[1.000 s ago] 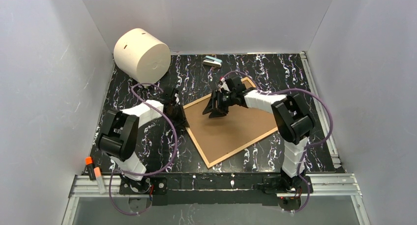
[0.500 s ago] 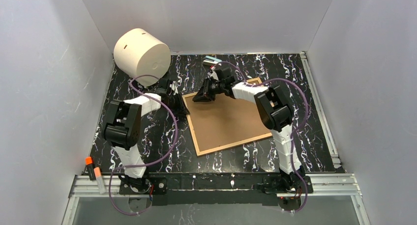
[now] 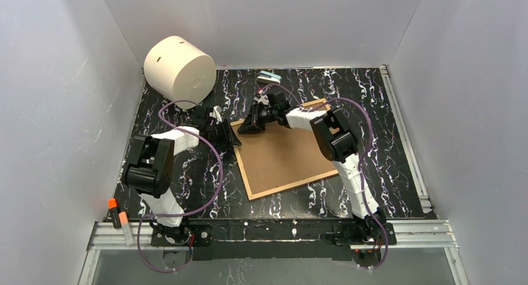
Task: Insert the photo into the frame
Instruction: Adjust the photo frame at the center of the board, then install the photo frame at the center of the board.
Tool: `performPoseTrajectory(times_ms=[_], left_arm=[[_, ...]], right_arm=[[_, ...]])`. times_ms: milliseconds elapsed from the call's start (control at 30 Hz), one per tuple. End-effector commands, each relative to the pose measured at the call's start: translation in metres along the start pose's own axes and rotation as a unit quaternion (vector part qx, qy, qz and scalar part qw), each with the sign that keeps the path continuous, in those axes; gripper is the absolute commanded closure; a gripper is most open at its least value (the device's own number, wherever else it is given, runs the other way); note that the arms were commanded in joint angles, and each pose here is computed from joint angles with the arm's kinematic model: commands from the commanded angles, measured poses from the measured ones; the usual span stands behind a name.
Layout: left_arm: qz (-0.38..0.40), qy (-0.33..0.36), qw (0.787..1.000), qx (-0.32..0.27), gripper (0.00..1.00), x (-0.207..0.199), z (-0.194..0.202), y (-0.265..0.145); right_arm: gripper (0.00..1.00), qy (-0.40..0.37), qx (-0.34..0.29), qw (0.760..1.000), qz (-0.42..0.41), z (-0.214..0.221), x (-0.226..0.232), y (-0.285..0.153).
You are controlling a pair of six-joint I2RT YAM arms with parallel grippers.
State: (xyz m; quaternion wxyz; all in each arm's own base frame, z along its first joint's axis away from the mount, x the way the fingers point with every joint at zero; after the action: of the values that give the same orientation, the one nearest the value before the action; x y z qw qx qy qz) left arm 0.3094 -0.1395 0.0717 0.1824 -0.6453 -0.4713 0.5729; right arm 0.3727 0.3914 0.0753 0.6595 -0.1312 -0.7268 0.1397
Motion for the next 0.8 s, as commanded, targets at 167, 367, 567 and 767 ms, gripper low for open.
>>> performPoseTrajectory(times_ms=[167,367,567,767], left_arm=[[-0.053,-0.028,0.997,0.044,0.71,0.031,0.033,-0.004],[-0.065,-0.03,0.996,0.047,0.82,0.039,0.04,-0.004],[-0.081,-0.031,0.995,0.052,0.83,0.047,0.046,-0.004],[-0.085,-0.034,0.994,0.054,0.83,0.05,0.048,-0.004]], right_arm=[[0.77,-0.048,0.023,0.997,-0.06,0.0,0.023,0.006],[0.79,-0.047,0.032,0.996,-0.064,0.001,0.018,0.014],[0.8,-0.044,0.047,0.996,-0.067,0.005,0.013,0.023],[0.81,-0.035,0.054,0.996,-0.062,0.01,0.008,0.03]])
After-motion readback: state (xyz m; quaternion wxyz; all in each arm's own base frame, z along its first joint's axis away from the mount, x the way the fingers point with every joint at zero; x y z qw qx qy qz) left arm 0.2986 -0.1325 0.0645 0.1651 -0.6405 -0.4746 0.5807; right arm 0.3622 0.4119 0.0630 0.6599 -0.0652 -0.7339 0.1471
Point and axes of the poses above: each gripper's point midway between its finger pads, its own y axis out along the fingers, its own x axis along the line the jaws close on, z = x × y, the point moved 6 cm from there along -y, back along the fingers, and after that the axes turned 1 degree about -y, right-handed, at the moved point
